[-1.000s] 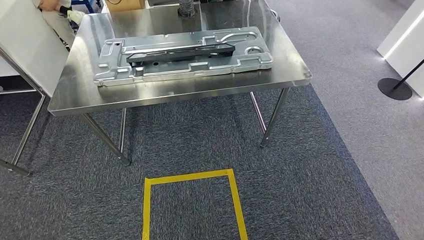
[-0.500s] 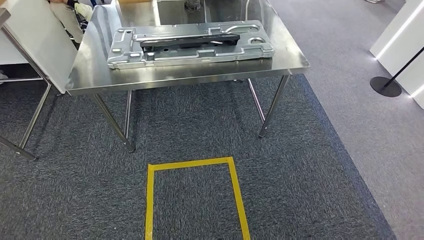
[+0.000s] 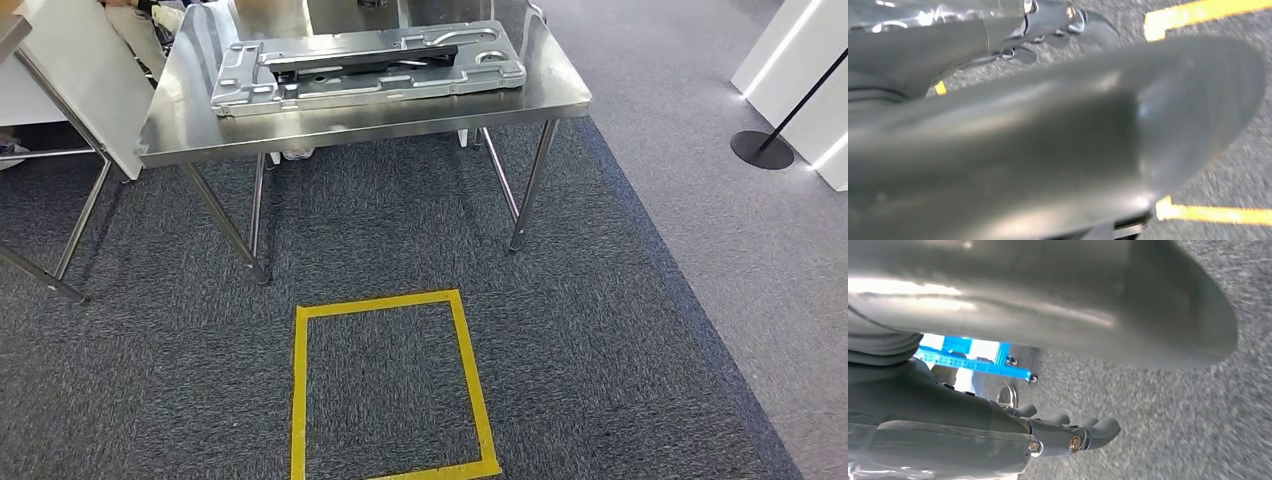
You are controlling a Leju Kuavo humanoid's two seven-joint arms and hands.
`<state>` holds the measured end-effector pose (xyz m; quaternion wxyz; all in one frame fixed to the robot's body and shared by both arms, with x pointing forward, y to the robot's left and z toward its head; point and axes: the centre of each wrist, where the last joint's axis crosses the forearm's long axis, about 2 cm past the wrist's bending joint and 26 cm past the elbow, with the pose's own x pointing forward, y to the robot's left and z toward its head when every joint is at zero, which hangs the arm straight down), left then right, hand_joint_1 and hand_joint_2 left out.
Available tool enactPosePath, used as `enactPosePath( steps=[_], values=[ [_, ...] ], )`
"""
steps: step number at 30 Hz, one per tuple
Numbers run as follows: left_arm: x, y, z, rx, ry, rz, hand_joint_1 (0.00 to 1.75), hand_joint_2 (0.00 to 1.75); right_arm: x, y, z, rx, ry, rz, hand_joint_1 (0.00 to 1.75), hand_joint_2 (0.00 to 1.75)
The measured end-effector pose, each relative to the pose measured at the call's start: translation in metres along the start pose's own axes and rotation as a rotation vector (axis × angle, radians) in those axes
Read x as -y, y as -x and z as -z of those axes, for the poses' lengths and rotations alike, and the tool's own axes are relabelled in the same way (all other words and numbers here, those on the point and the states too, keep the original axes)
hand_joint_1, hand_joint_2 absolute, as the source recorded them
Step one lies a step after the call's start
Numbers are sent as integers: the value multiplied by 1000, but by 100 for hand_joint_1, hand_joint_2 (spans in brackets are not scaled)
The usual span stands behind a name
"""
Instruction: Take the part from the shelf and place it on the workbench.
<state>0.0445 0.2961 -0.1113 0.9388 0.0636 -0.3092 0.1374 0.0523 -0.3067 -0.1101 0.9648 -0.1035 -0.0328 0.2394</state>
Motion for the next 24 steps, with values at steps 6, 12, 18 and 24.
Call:
enactPosePath(
  steps=[6, 12, 18, 24],
  values=[
    [1, -3, 1, -11, -3, 4, 0, 0, -1, 0, 0, 67, -27, 139, 0, 0],
    [1, 2, -1, -27, -8, 11, 0, 0, -3, 7, 0, 69, -56, 275, 0, 175],
    [1, 2, -1, -36, -9, 11, 0, 87, -4, 8, 0, 43, -44, 296, 0, 87],
    [0, 1, -1, -72, -21, 18, 0, 175, -5, 7, 0, 36, -45, 314, 0, 175]
  ],
)
